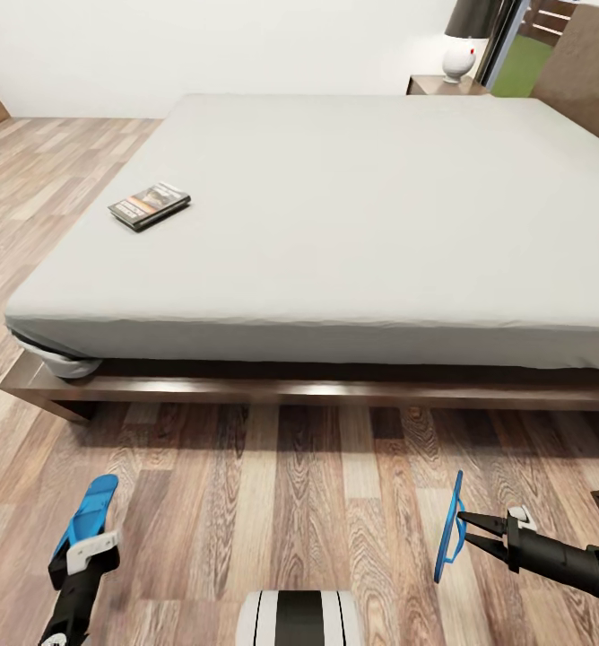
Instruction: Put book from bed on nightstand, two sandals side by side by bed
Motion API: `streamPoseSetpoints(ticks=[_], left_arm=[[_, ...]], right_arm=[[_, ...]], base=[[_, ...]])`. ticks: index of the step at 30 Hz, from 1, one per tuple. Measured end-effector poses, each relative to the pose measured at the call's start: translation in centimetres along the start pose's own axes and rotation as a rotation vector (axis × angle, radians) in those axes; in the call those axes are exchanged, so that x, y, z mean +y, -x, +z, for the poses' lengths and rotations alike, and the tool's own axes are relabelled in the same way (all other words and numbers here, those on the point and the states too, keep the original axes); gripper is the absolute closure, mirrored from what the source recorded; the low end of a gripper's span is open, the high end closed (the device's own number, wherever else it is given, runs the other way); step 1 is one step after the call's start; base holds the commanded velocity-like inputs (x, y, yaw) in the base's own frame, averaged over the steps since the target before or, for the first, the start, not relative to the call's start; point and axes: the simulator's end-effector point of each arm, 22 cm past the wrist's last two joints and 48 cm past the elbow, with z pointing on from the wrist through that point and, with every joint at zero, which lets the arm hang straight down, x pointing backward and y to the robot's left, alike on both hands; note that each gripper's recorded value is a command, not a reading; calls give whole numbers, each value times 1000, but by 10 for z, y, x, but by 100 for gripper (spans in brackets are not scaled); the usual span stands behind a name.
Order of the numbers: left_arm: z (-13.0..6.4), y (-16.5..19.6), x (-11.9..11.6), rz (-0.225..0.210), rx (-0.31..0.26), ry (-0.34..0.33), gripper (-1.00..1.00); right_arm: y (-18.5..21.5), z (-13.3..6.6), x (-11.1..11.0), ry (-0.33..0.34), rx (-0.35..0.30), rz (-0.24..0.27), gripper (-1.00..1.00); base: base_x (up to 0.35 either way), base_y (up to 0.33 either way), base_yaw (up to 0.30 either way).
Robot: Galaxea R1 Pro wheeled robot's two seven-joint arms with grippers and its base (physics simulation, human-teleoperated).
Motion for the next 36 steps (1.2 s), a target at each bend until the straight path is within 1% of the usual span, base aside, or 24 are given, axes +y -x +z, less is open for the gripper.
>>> streamPoseSetpoints(ticks=[3,6,10,18,23,36], left_arm=[[4,11,-1,-2,-26,3,100],[5,14,0,-1,-34,6,100],[5,15,0,0,-35,5,100],[5,14,0,-1,-33,6,100],[5,14,-1,0,-32,4,100],[5,12,1,-1,-29,10,100]], right_arm=[[0,0,0,0,1,-1,100],[0,0,0,-1,1,0,100],[0,0,0,-1,1,0,100],[0,0,0,0,1,0,100],[0,0,0,0,1,-1,100],[-1,1,-2,-2,2,3,100]], base=[[0,0,0],[78,0,0],[186,0,0],[39,0,0],[214,0,0],[11,0,0]])
